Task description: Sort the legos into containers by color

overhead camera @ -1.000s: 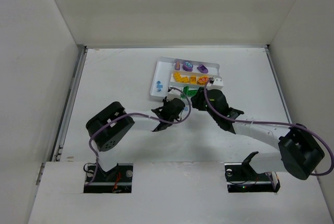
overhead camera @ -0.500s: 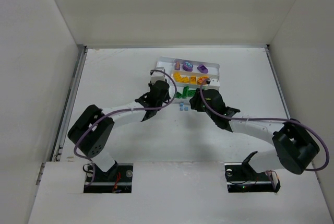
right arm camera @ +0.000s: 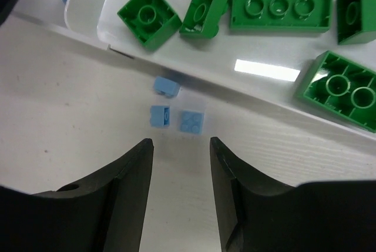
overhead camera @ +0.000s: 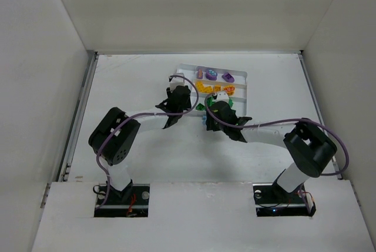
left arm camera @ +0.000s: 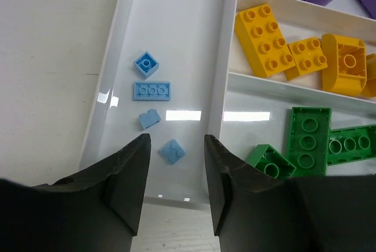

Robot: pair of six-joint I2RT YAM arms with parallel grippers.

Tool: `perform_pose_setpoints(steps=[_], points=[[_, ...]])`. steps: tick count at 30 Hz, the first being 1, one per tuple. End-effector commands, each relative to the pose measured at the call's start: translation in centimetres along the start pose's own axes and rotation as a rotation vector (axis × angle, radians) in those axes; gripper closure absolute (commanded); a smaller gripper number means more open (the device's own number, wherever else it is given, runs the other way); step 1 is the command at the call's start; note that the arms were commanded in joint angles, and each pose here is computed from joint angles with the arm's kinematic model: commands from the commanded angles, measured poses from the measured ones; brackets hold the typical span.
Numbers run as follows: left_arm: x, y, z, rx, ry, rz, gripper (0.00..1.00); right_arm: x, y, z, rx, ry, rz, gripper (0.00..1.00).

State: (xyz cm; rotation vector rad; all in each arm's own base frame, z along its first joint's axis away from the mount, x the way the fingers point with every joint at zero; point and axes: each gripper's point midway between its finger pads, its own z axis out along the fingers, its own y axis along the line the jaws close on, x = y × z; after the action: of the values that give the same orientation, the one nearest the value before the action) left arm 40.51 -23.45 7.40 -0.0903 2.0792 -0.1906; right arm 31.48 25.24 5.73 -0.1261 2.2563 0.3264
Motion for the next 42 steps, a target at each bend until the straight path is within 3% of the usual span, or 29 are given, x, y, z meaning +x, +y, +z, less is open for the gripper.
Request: perform_pose_setpoints(steps=[1, 14, 24, 32, 39, 42], points=[[-3.6, -0.7, -1.5, 0.033, -0.096, -0.051, 0.6, -0.7, 1.0, 0.2, -0.006, 0.002, -0.043, 0.51], [0.1, 0.9, -8.5, 0.125, -0.102, -0.125, 0.6, 0.2, 0.4, 2.4, 0.037, 0.022, -0.038, 0.59], [-0.1, 4.4, -10.9, 0.114, -0.174, -0.231, 0.58, -1.4, -0.2, 2.0, 0.098, -0.055, -0.031, 0.78], [0.0, 4.4, -11.1, 0.135, -0.195, -0.26, 0.58, -6.2, 4.2, -1.3, -0.02, -0.151, -0.004, 0.78], [-0.3, 4.3, -11.9, 0.16, -0.21, -0.272, 0.57, -10.4, 9.5, 2.0, -0.124, -0.169, 0.012, 0.77], [-0.6, 4.3, -12.3, 0.169, -0.221, -0.279, 0.57, -12.1, 11.0, 4.3, -0.172, -0.172, 0.033, 0.72]])
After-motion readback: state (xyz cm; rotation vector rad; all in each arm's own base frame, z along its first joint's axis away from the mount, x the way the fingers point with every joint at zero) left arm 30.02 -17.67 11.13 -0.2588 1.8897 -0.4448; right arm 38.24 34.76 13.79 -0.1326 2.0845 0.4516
